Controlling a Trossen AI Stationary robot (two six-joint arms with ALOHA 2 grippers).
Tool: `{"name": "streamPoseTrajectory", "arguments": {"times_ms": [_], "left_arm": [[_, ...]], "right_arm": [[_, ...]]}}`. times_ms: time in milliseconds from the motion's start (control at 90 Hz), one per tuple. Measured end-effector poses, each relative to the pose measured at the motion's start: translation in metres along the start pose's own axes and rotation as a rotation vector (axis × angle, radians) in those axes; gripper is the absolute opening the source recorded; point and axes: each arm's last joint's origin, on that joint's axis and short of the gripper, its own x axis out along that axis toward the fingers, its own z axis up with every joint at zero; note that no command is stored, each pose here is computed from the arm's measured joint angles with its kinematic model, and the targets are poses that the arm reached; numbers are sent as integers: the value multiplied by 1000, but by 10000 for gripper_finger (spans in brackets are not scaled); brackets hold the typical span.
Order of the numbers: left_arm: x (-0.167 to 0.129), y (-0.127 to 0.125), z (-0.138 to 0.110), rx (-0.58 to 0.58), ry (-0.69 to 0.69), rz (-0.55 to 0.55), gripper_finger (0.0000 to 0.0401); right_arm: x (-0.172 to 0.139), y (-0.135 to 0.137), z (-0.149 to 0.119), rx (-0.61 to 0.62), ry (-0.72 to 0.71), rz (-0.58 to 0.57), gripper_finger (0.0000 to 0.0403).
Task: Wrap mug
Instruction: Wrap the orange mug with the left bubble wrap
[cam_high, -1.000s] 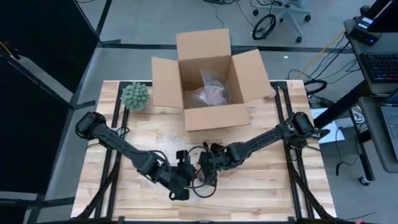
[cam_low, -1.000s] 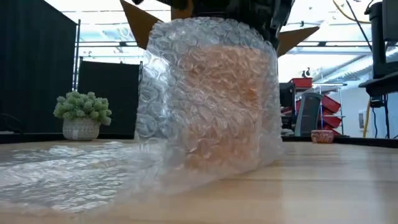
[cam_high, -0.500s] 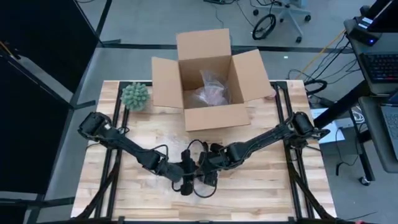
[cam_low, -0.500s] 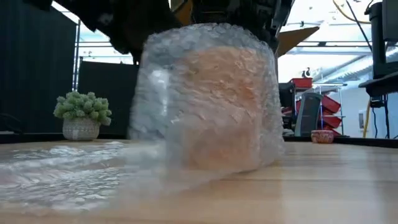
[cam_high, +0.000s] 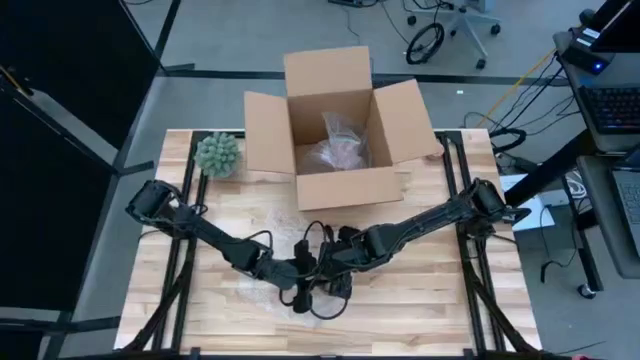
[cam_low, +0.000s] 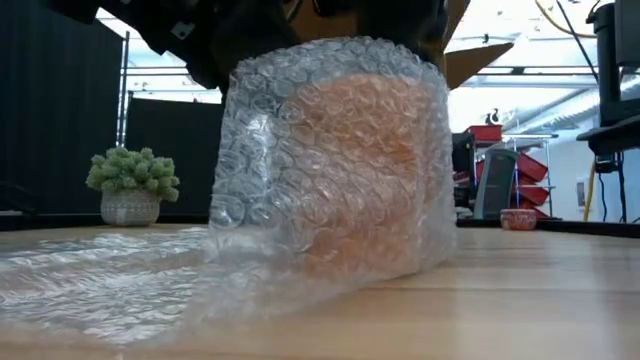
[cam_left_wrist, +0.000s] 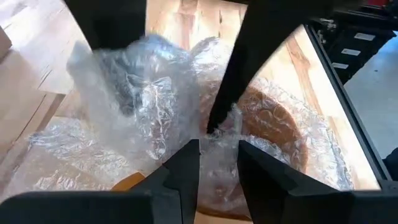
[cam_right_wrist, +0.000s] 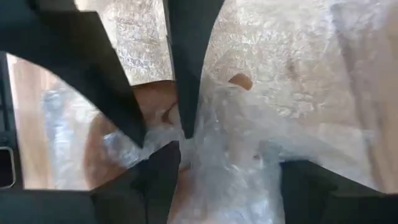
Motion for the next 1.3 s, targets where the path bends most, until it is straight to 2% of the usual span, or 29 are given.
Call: {"name": "streamPoseTrajectory", "arguments": {"times_ms": [133,278,433,644,867,1300], "left_arm": [[0,0,0,0,0,0,95],[0,-1,2,4,1,-6,95],[0,-2,2,5,1,-6,95],[0,-2,2,4,1,-7,95],[0,-1,2,4,1,-7,95],[1,-2,4,-4,-23,-15,95]], "right_arm": [[-20,1,6,-24,30,-31,205],[-34,-4,9,-36,-2,-175,205],[-30,-8,11,-28,-82,-282,205],[-10,4,1,-25,-74,-154,205],[3,22,-17,-60,-81,-119,205],[53,1,-31,8,-3,-135,205]]}}
